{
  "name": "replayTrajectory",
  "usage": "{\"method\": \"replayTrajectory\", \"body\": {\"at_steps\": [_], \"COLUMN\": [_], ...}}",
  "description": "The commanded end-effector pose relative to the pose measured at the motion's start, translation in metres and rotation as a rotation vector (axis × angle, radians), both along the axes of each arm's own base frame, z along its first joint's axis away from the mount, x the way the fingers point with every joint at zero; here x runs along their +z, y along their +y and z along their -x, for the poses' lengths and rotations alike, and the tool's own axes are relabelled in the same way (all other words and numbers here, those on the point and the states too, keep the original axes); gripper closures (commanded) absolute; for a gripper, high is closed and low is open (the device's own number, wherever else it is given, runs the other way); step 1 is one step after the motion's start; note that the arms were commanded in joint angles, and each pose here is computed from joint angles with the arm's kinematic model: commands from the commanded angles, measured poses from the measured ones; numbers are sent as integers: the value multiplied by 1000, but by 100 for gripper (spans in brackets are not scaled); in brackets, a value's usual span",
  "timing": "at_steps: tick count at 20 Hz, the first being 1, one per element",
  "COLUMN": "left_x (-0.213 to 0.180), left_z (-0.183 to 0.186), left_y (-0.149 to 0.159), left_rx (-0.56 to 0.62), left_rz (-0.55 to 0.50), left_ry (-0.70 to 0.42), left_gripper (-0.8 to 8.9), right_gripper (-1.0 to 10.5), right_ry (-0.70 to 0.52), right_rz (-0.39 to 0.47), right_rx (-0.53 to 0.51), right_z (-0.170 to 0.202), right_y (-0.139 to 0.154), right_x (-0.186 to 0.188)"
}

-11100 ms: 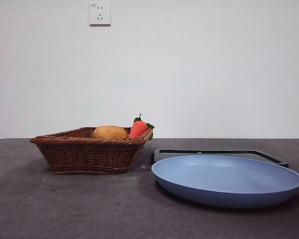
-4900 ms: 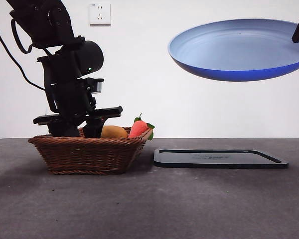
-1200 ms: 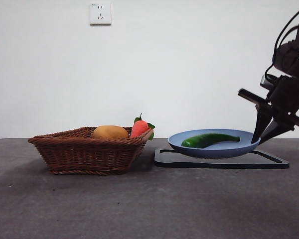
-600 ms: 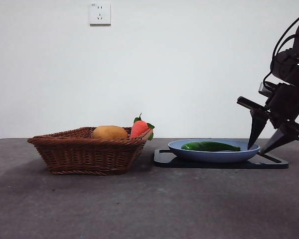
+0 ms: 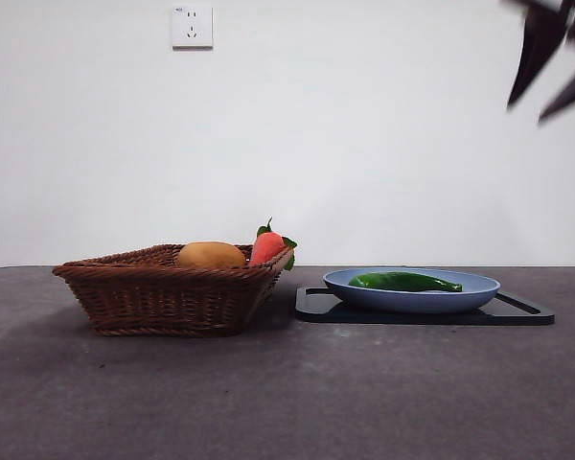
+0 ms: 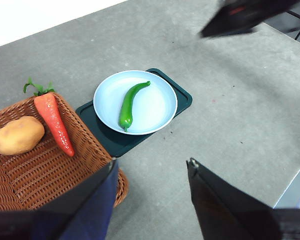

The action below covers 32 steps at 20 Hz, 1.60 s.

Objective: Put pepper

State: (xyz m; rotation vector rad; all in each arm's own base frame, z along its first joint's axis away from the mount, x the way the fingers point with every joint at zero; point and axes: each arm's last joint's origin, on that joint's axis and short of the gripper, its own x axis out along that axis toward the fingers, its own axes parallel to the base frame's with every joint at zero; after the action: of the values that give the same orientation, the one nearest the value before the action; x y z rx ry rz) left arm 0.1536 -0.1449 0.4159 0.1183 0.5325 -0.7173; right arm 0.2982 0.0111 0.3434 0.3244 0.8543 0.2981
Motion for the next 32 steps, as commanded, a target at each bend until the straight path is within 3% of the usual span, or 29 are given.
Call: {"method": "replayTrajectory", "body": {"at_steps": [1,5,10,12,14,15,32], "left_x": [5,5,5,5,4,3,7], "left_z": [0,0,0,0,1,1,-1], "left_y": [-2,-2,-3,-2,-2,-2,-3], "left_rx": [-13,-13,-16,-16,-16,-16,-17], "left_rz": [3,3,5,3,-6,-11,19], "left_ry": [-21,-21,-19,-17,-7,-2,-39], "left_gripper": [568,568,570,613,762,815,806], "right_gripper": [753,754,754,779,930,937,936], "right_ry": [-76,-77,-43,-27,-23,-34,-35], "right_rz": [25,55,80,90,114,128,129], "right_rx": [69,189,298,314,343,362,353], "right_z": [48,129,182,187,188,188,188], "right_y": [10,21,24,24,23,23,23], "right_x": [37,63,67,66,65,65,65]}}
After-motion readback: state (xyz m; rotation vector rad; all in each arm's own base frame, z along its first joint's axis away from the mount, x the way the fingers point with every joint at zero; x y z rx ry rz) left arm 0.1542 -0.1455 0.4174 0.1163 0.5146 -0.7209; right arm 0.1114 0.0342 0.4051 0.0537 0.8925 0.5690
